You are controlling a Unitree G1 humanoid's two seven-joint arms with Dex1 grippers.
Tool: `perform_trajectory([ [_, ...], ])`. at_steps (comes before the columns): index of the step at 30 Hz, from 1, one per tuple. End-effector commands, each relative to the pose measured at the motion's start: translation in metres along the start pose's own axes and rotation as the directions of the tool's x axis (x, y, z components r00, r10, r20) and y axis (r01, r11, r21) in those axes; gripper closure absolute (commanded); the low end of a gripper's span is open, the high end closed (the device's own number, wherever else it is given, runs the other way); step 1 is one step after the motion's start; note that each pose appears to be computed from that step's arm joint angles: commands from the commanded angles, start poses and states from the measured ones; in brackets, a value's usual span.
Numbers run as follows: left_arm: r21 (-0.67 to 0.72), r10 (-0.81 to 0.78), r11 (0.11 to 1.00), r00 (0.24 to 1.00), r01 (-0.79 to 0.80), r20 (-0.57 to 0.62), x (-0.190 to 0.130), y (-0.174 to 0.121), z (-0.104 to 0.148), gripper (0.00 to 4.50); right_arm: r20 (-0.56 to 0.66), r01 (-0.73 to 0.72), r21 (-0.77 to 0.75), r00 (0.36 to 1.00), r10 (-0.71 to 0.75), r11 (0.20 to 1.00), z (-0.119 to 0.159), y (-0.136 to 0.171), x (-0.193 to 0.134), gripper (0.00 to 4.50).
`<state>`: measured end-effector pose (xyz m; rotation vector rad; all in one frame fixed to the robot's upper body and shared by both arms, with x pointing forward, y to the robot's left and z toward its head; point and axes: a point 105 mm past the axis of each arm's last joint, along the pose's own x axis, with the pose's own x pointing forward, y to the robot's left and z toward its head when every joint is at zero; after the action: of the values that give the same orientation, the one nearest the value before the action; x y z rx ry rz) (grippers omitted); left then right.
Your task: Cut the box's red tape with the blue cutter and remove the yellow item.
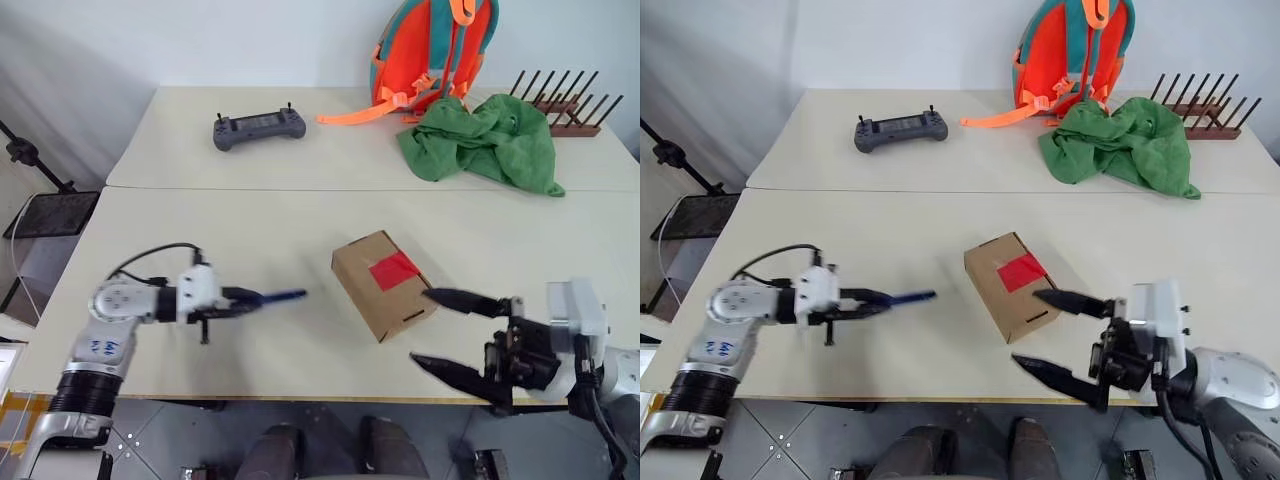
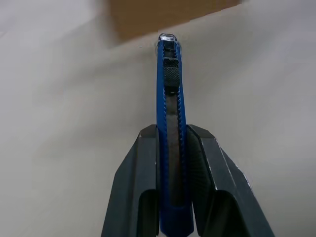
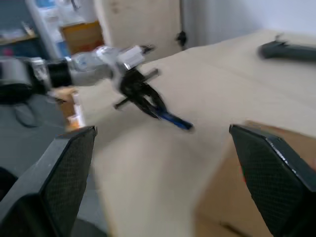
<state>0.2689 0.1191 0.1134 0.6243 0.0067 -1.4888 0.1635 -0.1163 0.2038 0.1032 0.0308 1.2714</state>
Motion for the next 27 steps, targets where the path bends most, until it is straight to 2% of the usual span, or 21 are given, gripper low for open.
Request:
perform_trajectory([
  [1, 0.009, -0.104, 0.995, 0.994, 0.104, -0.022, 0.019, -0.028, 0.012, 4.07, -0.032, -0.049, 0.103, 0.998, 0.053, 0.993, -0.005, 0.03, 0.01, 0.18],
  [3, 0.011, -0.126, 0.992, 0.991, 0.127, -0.046, 0.03, -0.039, 0.012, 4.07, -0.144, -0.012, 0.095, 0.989, 0.026, 0.995, -0.02, 0.033, 0.007, 0.56],
  [8, -0.04, -0.099, 0.995, 0.993, 0.097, -0.066, 0.056, -0.047, 0.014, 4.07, -0.315, 0.111, -0.111, 0.939, -0.141, 0.988, -0.049, 0.008, 0.001, 2.24],
  [9, -0.04, -0.098, 0.995, 0.993, 0.095, -0.07, 0.059, -0.049, 0.016, 4.07, -0.333, 0.139, -0.151, 0.925, -0.183, 0.979, -0.054, 0.002, 0.0, 2.67],
  [10, -0.042, -0.097, 0.995, 0.992, 0.094, -0.076, 0.061, -0.051, 0.017, 4.07, -0.333, 0.158, -0.188, 0.919, -0.214, 0.969, -0.056, -0.003, 0.001, 2.9],
  [13, -0.053, -0.081, 0.996, 0.993, 0.076, -0.085, 0.068, -0.052, 0.02, 4.07, -0.308, 0.233, -0.184, 0.909, -0.281, 0.955, -0.061, -0.013, 0.006, 3.8],
  [15, -0.065, -0.056, 0.997, 0.994, 0.051, -0.091, 0.07, -0.052, 0.02, 4.07, -0.302, 0.229, -0.177, 0.913, -0.274, 0.957, -0.063, -0.012, 0.011, 4.48],
  [18, -0.087, -0.031, 0.996, 0.992, 0.021, -0.119, 0.073, -0.05, 0.015, 4.07, -0.341, 0.194, -0.202, 0.905, -0.255, 0.96, -0.074, -0.014, 0.017, 4.48],
  [27, -0.06, -0.042, 0.998, 0.99, 0.034, -0.134, 0.077, -0.048, 0.017, 4.07, -0.424, 0.175, -0.263, 0.862, -0.277, 0.949, -0.093, -0.031, 0.009, 4.48],
])
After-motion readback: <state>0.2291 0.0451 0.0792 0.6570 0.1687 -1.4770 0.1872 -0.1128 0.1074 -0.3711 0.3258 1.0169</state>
